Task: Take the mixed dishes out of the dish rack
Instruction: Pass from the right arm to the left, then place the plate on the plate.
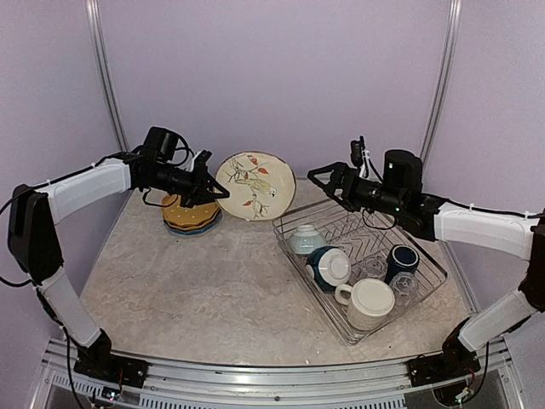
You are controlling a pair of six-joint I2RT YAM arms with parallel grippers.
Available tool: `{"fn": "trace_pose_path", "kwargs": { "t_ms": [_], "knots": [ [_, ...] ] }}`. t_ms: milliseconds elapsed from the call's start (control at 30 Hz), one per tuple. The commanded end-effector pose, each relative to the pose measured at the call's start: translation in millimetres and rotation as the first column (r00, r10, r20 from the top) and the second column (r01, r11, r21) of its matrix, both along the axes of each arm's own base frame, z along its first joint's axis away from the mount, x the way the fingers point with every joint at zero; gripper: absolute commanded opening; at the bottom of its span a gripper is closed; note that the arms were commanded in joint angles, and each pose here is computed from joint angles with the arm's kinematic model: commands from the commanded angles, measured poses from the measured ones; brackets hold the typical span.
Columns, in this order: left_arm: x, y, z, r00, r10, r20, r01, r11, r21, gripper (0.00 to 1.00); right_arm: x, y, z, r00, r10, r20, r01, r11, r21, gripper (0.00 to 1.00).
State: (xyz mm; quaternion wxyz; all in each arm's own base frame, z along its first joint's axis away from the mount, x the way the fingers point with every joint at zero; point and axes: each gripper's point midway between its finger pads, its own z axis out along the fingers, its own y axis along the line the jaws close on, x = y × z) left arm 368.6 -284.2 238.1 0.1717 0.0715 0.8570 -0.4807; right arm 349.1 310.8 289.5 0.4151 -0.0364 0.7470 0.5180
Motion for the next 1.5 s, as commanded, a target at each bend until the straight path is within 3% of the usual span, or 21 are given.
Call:
{"fn": "trace_pose_path", "kwargs": {
  "t_ms": [0,333,700,1233,1467],
  "knots": [
    [39,47,20,0.982,0.178,0.056,-0.18,0.983,0.03,0.0,-4,-28,6,0.995,-0.089,0.046,0.093,0.991,-0.099,0.97],
    [97,149,-18,0.899,0.433,-0.071,-0.427,0.9,0.089,0.0,-15,-86,20,0.953,-0.262,0.149,0.294,0.917,-0.268,1.0],
    [138,199,-57,0.846,0.524,-0.1,-0.509,0.849,0.139,0.0,-29,-112,35,0.926,-0.309,0.215,0.365,0.88,-0.305,1.0],
    [150,212,-96,0.827,0.531,-0.185,-0.511,0.847,0.148,0.0,-41,-127,34,0.914,-0.338,0.224,0.396,0.866,-0.306,1.0],
    [151,211,-106,0.835,0.515,-0.193,-0.493,0.857,0.152,0.13,-39,-121,26,0.925,-0.315,0.211,0.371,0.87,-0.326,1.0]
  ]
}}
